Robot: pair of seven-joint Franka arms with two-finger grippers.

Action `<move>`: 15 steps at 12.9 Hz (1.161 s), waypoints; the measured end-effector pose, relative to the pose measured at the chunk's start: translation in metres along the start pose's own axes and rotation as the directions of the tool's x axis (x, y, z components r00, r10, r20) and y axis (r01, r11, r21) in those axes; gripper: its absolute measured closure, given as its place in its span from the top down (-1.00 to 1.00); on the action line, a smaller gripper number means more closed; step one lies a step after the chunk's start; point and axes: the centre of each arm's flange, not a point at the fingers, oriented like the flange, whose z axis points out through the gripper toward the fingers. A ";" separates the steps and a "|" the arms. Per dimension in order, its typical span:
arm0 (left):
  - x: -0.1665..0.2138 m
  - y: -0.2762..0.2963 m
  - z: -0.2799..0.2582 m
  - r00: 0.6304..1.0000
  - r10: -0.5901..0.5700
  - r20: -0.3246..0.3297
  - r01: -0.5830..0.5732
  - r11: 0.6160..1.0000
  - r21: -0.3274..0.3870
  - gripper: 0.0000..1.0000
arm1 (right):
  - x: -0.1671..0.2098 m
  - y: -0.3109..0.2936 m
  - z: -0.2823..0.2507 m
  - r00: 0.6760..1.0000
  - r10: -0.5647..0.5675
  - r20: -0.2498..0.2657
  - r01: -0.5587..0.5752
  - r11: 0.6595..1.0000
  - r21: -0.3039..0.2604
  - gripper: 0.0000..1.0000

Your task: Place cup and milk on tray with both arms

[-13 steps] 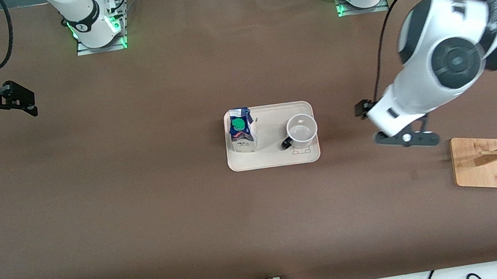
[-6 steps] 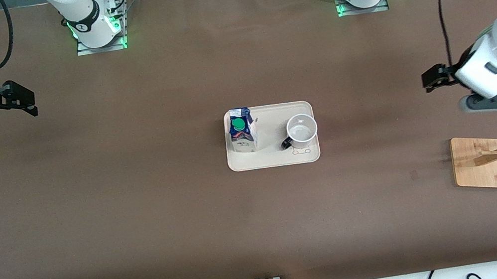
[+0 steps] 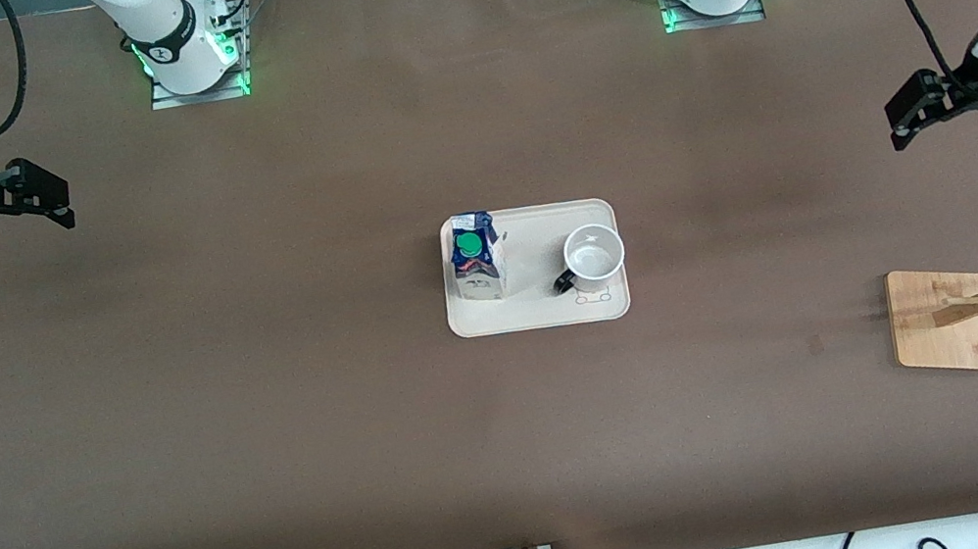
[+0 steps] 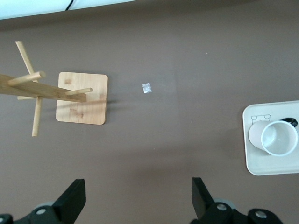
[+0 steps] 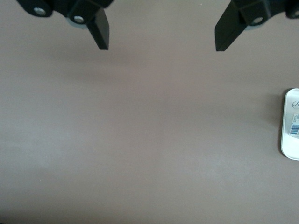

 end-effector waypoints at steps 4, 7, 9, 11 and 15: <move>-0.006 -0.007 0.013 1.000 -0.001 0.026 0.001 1.000 -0.004 1.00 | 0.000 0.000 0.000 1.000 0.000 0.000 0.000 1.000 0.000 1.00; -0.005 -0.002 0.016 0.999 -0.013 0.035 0.014 1.000 -0.008 1.00 | 0.000 0.000 0.000 1.000 0.000 0.000 0.000 1.000 0.000 1.00; -0.008 0.007 0.019 0.998 -0.021 0.066 0.021 1.000 -0.009 1.00 | 0.000 0.000 0.000 1.000 0.000 0.000 0.000 1.000 0.000 1.00; -0.010 0.016 0.020 0.996 -0.019 0.087 0.020 1.000 -0.010 1.00 | 0.000 0.000 0.000 1.000 0.000 0.000 0.000 1.000 0.000 1.00; -0.009 0.018 0.006 0.994 -0.015 0.111 0.016 1.000 -0.011 1.00 | 0.000 0.000 0.000 1.000 -0.001 0.000 0.001 1.000 0.000 1.00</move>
